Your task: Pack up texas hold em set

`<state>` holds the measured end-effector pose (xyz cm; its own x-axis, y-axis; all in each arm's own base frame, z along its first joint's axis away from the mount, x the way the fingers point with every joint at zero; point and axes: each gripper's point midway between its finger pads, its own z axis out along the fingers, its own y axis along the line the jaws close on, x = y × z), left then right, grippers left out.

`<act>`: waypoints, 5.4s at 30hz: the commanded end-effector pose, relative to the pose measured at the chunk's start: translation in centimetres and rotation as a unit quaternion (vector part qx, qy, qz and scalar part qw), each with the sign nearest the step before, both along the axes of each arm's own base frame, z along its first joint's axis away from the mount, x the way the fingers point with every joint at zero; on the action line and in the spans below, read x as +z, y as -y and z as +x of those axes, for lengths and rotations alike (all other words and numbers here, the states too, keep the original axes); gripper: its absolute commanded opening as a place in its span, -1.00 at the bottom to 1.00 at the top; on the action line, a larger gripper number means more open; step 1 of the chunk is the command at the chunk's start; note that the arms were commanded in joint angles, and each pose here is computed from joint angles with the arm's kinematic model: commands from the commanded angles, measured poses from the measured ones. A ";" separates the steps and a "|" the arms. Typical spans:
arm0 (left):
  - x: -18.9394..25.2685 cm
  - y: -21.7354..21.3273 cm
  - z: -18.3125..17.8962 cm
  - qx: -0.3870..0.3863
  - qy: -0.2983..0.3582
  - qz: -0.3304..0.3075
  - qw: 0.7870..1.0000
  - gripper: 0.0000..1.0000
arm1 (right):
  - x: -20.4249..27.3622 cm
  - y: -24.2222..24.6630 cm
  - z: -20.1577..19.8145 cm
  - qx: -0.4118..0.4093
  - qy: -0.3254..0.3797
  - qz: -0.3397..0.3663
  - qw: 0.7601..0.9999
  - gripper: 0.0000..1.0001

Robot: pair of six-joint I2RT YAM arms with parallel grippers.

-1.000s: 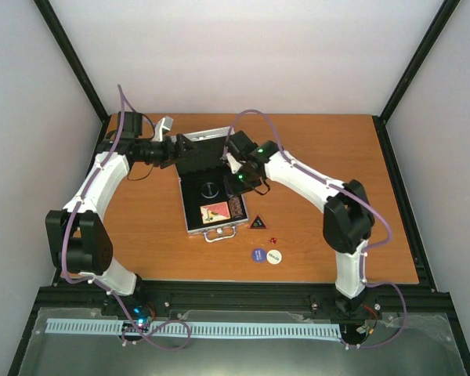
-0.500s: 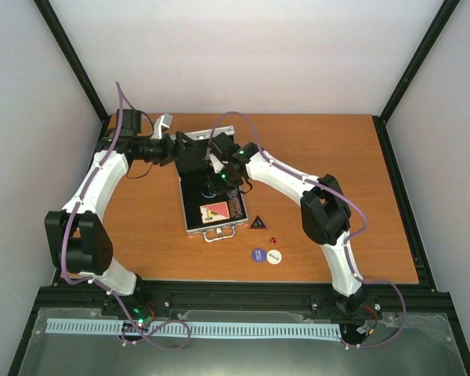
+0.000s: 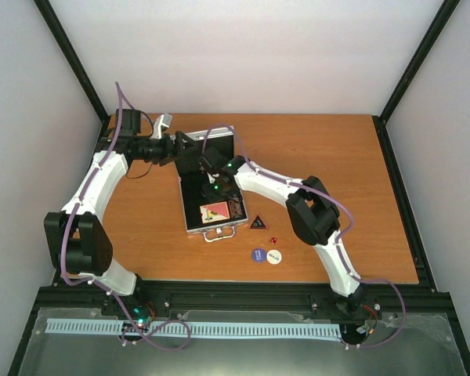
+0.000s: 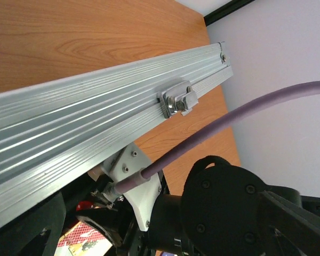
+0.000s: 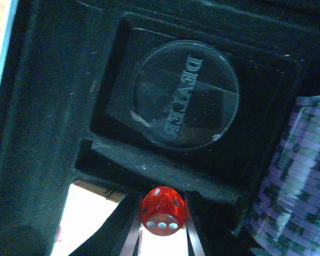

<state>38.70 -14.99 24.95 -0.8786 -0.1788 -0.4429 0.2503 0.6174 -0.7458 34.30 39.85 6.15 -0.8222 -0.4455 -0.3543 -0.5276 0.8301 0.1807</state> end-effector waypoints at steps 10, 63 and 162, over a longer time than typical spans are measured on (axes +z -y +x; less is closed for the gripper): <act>2.1 0.3 -0.1 -0.007 0.033 -0.011 0.999 0.99 | -2.6 1.6 1.4 -0.035 0.036 -0.042 0.998 -0.74; 1.8 -0.1 -0.1 0.000 0.036 0.009 0.999 0.99 | -2.4 18.3 -13.7 -0.109 -0.070 -0.124 0.984 0.17; 1.0 -0.1 0.9 -0.004 0.025 0.014 1.000 0.99 | -2.2 -1.0 0.6 0.008 -0.036 0.005 0.999 -0.44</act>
<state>39.07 -14.56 24.15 -0.8771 -0.1731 -0.4480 0.2401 0.6498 -0.7212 34.63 40.72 4.73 -0.8376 -0.4561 -0.3008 -0.5310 0.8091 0.2517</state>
